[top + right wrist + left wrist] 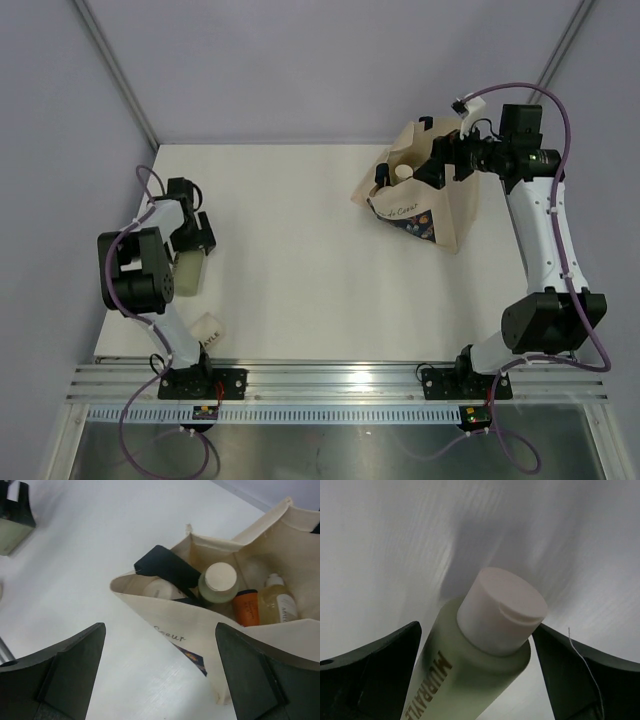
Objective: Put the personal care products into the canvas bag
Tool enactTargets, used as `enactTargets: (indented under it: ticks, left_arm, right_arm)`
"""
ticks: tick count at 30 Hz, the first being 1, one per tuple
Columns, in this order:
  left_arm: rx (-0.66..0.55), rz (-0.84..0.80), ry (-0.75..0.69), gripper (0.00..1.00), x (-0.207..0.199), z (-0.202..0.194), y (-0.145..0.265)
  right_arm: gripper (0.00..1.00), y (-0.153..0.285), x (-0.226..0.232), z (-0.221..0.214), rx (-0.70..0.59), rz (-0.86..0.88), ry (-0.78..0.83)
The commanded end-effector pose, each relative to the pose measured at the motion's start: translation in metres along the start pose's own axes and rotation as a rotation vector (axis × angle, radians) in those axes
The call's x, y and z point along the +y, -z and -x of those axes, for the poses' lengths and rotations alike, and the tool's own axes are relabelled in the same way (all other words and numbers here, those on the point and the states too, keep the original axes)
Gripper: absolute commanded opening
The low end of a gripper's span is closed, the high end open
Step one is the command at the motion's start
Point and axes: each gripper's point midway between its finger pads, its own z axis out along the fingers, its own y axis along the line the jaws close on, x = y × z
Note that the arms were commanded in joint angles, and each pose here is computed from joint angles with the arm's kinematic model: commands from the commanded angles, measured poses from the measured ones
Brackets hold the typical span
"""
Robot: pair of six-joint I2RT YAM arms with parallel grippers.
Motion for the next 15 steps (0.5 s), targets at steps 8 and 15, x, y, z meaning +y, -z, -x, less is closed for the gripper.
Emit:
enactTargets:
  ticks: [8,15]
  left_arm:
    - [0.153,-0.186,-0.045,0.55,-0.037,-0.018,-0.022]
    - [0.168,-0.638,0.054,0.0,-0.108,-0.031,0.007]
  right_arm:
    - [1.0,0.035,0.073,0.003,-0.133,0.217,-0.009]
    - [1.0,0.051,0.16,-0.028,-0.176,0.512,0.107]
